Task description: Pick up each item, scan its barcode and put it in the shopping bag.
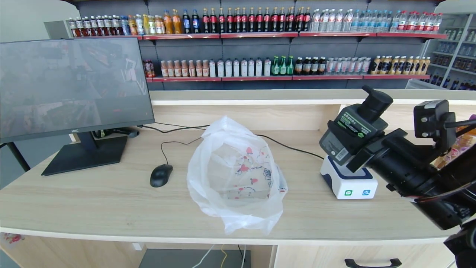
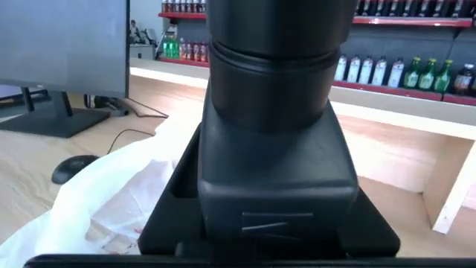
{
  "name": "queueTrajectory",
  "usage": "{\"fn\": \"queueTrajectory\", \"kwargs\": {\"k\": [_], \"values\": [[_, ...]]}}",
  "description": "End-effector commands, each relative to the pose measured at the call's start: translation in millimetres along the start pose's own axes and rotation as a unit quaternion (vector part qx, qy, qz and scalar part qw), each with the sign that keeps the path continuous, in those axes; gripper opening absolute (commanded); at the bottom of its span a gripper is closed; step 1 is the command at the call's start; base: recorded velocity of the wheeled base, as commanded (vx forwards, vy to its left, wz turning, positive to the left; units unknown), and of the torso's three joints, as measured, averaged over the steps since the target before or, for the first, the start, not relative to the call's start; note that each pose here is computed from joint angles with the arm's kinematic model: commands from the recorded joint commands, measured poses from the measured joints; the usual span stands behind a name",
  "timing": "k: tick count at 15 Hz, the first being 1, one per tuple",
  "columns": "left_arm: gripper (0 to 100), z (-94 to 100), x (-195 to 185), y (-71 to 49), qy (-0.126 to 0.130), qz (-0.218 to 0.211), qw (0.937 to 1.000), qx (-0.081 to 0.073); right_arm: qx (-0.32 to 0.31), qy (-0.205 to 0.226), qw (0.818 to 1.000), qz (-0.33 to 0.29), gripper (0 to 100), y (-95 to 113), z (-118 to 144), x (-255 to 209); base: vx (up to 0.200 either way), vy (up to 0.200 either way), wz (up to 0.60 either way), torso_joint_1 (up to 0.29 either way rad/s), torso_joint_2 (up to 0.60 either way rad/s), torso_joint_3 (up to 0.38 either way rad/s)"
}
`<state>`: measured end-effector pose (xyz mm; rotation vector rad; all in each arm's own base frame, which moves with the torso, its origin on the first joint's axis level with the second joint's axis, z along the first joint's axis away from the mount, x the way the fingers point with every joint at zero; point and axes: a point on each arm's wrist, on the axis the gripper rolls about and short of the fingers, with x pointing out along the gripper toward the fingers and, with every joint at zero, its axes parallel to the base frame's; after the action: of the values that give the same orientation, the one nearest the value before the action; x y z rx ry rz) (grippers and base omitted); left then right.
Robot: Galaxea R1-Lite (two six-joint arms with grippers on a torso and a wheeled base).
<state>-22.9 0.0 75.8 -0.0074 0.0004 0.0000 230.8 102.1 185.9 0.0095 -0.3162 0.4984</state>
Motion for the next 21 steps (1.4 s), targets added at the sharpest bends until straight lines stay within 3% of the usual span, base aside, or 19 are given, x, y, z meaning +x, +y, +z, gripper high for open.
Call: {"fn": "queueTrajectory", "kwargs": {"k": [1,3,8,17,21], "values": [[0,0.0,0.0,0.0,0.000,0.000,1.0000,-0.001,0.004,0.016,1.000,0.000,0,1.1,-6.7,-3.8,0.000,0.000,0.00,0.000,0.00,0.000],[0,0.1,0.0,0.0,-0.001,0.000,1.0000,-0.001,0.027,0.039,0.999,-0.004,0,0.1,-14.1,-13.2,0.000,0.000,0.00,0.000,0.00,0.000],[0,0.0,0.0,0.0,0.000,0.000,1.0000,-0.002,0.025,0.041,0.999,-0.009,0,-1.9,-12.5,-19.1,0.000,0.000,0.00,0.000,0.00,0.000],[0,0.0,0.0,0.0,0.000,0.000,1.0000,-0.003,0.023,0.034,0.999,-0.012,0,-2.7,-6.5,-26.1,0.000,0.200,0.00,0.002,0.00,0.000],[0,0.1,0.0,0.0,-0.001,0.000,1.0000,-0.003,0.024,0.043,0.999,-0.012,0,-2.3,-10.2,-27.8,0.000,0.000,0.00,0.000,0.00,0.000]]}}
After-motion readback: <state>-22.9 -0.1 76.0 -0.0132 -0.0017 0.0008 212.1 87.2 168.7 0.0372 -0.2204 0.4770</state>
